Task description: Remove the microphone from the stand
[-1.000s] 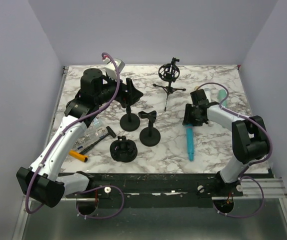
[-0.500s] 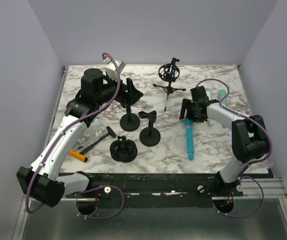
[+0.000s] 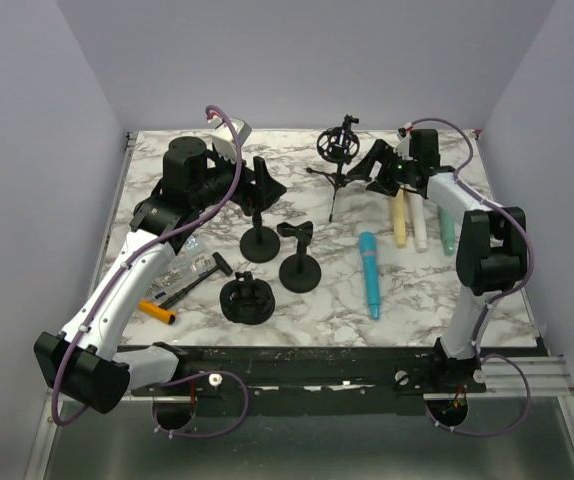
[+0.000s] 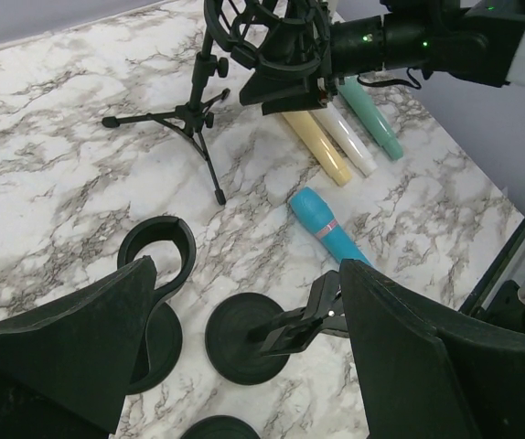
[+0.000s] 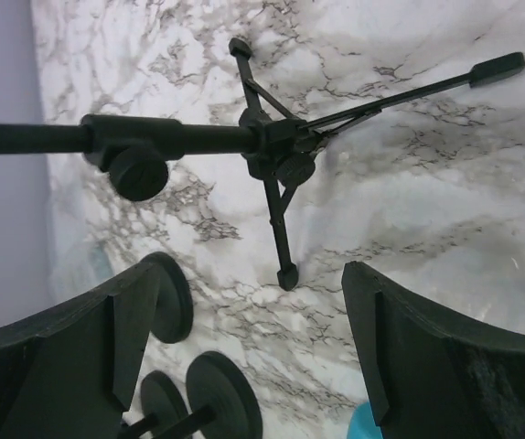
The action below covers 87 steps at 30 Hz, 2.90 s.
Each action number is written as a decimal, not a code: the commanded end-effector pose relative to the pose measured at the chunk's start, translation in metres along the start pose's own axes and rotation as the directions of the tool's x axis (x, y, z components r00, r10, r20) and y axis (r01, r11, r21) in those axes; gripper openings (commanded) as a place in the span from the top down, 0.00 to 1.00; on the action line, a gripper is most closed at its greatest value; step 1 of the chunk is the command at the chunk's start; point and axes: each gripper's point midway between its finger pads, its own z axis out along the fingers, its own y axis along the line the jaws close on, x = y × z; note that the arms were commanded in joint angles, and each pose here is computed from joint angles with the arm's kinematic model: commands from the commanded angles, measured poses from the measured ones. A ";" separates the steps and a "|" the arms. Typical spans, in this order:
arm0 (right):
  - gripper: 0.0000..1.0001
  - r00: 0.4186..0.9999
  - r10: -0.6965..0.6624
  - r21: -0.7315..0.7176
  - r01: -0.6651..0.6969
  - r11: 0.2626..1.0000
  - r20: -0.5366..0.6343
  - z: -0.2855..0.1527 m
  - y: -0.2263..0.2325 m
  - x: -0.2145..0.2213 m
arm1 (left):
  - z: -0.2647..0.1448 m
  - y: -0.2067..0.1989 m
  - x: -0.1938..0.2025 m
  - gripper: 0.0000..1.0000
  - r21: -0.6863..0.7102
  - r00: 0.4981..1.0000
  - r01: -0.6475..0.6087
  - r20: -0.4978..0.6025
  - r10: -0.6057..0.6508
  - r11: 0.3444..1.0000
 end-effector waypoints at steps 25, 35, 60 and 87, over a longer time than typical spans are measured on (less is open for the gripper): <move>0.53 0.932 0.330 -0.576 -0.352 0.738 -0.146 0.027 0.033 -0.033 | 0.000 -0.006 -0.006 0.15 0.019 1.000 -0.023 0.015 0.023 1.000; 0.63 0.935 0.316 -0.590 -0.349 0.728 -0.164 0.030 0.030 -0.031 | 0.001 -0.005 -0.004 0.15 0.020 1.000 -0.020 0.010 0.020 1.000; 0.99 0.994 -0.009 -0.401 0.050 0.915 0.104 0.051 -0.010 -0.022 | 0.005 -0.004 -0.001 0.15 0.022 1.000 -0.018 -0.001 0.018 1.000; 0.99 0.520 -0.791 0.402 0.680 0.612 0.324 0.012 0.013 -0.027 | 0.006 -0.001 0.001 0.15 0.013 1.000 -0.018 -0.005 0.018 1.000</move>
